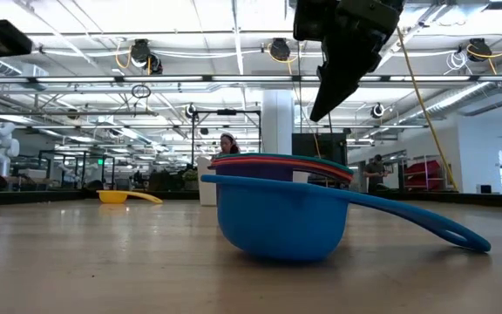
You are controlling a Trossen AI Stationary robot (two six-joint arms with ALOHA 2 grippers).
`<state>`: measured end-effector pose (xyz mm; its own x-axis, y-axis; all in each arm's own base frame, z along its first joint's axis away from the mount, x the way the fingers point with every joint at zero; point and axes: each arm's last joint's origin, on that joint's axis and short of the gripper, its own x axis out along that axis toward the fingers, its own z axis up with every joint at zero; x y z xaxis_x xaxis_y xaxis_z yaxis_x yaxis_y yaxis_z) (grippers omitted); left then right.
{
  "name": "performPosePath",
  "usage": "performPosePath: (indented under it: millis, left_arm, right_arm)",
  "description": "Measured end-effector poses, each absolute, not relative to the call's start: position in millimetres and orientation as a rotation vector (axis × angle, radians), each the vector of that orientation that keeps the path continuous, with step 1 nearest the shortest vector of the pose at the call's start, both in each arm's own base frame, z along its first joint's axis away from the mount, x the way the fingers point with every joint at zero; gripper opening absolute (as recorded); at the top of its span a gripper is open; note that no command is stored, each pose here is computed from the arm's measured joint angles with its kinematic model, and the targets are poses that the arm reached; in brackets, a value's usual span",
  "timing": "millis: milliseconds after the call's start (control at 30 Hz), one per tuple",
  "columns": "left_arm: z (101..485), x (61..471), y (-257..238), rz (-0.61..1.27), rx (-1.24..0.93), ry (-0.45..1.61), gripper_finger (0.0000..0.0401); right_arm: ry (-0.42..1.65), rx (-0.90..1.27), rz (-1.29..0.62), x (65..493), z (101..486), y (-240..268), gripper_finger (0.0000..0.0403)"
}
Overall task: Nest measuring cups in basket
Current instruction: Stack the green measuring cup on top of the light blue measuring cup
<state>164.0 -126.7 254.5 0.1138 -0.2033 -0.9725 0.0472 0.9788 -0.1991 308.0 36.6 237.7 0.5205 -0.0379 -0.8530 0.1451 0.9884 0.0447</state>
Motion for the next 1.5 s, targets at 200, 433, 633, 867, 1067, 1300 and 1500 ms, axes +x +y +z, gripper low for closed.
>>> performPosePath:
  millis: [200, 433, 633, 867, 1067, 1300, 1500]
  left_arm:
    - [242, 165, -153, -0.167, -0.123, 1.437, 0.0120]
    - [221, 173, -178, -0.203, -0.080, 1.443, 0.0160]
    - [201, 176, -189, -0.180, -0.027, 1.507, 0.0241]
    - [185, 173, -197, -0.184, -0.009, 1.567, 0.0277]
    - [159, 167, -191, -0.177, -0.070, 1.616, 0.0246]
    - [157, 175, -183, -0.176, -0.137, 1.640, 0.0089]
    - [159, 190, -171, -0.173, -0.228, 1.653, 0.0011]
  right_arm:
    - [1.013, 0.119, -0.111, 308, 238, 37, 0.0203]
    - [1.012, 0.120, -0.111, 308, 238, 37, 0.0203]
    - [1.015, 0.120, -0.110, 308, 238, 37, 0.0203]
    - [1.015, 0.121, -0.108, 308, 238, 37, 0.0203]
    - [1.015, 0.119, -0.108, 308, 238, 37, 0.0203]
    - [1.015, 0.109, -0.102, 308, 238, 37, 0.0203]
    - [1.023, 0.106, -0.102, 308, 238, 37, 0.0203]
